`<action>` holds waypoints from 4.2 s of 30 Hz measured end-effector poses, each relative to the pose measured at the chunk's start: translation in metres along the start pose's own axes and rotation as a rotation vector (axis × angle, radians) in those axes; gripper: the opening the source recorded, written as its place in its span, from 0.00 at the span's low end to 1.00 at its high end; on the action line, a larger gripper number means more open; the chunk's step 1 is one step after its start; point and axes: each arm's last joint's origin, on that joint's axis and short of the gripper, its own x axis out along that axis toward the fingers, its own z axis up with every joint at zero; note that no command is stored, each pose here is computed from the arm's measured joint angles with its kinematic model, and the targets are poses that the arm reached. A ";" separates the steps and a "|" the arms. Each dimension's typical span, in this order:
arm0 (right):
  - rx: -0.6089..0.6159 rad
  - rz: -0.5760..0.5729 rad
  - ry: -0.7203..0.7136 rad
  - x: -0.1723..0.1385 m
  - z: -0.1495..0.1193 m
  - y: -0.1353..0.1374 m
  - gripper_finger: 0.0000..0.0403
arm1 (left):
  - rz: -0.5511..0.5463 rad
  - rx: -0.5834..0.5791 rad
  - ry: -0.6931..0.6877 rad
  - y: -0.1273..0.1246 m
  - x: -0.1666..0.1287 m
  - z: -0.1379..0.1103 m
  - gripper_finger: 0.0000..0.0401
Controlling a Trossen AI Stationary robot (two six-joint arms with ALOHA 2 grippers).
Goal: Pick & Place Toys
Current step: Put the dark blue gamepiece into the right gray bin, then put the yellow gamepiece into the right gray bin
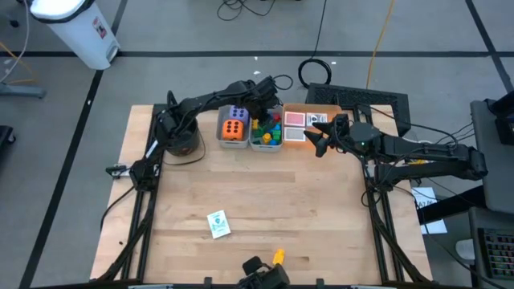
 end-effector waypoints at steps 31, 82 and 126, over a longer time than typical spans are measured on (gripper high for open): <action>0.000 -0.002 0.008 0.000 -0.001 0.000 0.67 | 0.021 0.130 0.079 -0.019 0.015 -0.008 0.40; 0.081 -0.004 0.006 0.000 -0.001 0.000 0.67 | -0.171 0.233 -0.778 -0.059 -0.333 -0.049 0.67; 0.312 0.469 0.394 0.032 -0.078 0.143 0.67 | -0.624 0.004 -0.727 -0.137 -0.243 -0.288 0.66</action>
